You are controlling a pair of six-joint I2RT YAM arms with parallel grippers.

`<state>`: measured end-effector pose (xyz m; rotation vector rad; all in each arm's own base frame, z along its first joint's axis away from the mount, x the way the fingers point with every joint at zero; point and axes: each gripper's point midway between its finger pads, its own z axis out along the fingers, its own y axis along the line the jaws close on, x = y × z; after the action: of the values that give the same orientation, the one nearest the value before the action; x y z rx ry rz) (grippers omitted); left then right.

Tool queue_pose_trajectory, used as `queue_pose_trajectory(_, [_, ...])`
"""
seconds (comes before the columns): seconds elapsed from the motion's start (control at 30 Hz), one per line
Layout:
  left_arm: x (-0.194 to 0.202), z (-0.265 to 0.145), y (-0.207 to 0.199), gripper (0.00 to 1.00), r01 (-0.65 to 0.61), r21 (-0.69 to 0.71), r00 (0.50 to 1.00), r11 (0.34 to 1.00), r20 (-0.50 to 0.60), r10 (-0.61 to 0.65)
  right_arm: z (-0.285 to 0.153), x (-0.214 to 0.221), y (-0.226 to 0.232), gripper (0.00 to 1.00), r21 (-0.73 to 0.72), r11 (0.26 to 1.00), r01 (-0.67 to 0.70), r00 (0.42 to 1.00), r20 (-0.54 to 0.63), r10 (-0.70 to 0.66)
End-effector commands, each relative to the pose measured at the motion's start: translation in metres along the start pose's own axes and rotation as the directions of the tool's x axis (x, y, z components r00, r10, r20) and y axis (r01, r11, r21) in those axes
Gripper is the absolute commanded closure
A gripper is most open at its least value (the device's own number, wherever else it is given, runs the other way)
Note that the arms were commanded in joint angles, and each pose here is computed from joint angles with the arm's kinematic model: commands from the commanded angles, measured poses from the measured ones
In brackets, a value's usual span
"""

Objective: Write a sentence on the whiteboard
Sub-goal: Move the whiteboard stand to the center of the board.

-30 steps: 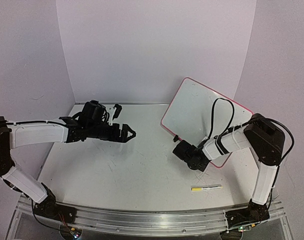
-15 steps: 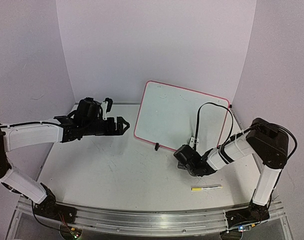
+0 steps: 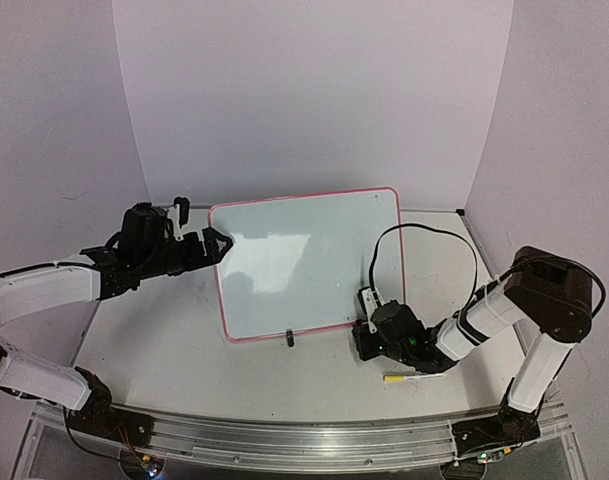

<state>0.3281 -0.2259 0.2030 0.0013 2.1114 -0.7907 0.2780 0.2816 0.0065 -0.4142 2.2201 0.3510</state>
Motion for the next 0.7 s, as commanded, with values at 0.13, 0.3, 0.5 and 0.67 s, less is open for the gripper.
queue_pose_trajectory(0.13, [0.004,-0.016,-0.020,0.01,0.041,0.149,0.999,0.988,-0.006,-0.041,-0.003,0.034,0.013,1.00,-0.127,0.986,0.105,0.990,-0.082,-0.116])
queue_pose_trajectory(0.3, [0.009,-0.022,-0.017,0.01,0.063,0.156,0.998,0.986,-0.002,-0.063,-0.008,0.031,-0.003,1.00,-0.095,0.995,0.020,0.996,-0.085,-0.028])
queue_pose_trajectory(0.5, [0.020,-0.012,-0.023,0.01,0.068,0.198,0.997,0.978,-0.052,-0.059,-0.022,0.043,-0.026,1.00,-0.028,0.999,-0.029,0.995,-0.097,0.026])
queue_pose_trajectory(0.67, [0.025,-0.004,-0.031,0.05,0.074,0.238,0.994,0.969,-0.101,-0.052,-0.033,0.042,-0.039,1.00,0.015,0.996,-0.093,0.994,-0.059,0.093])
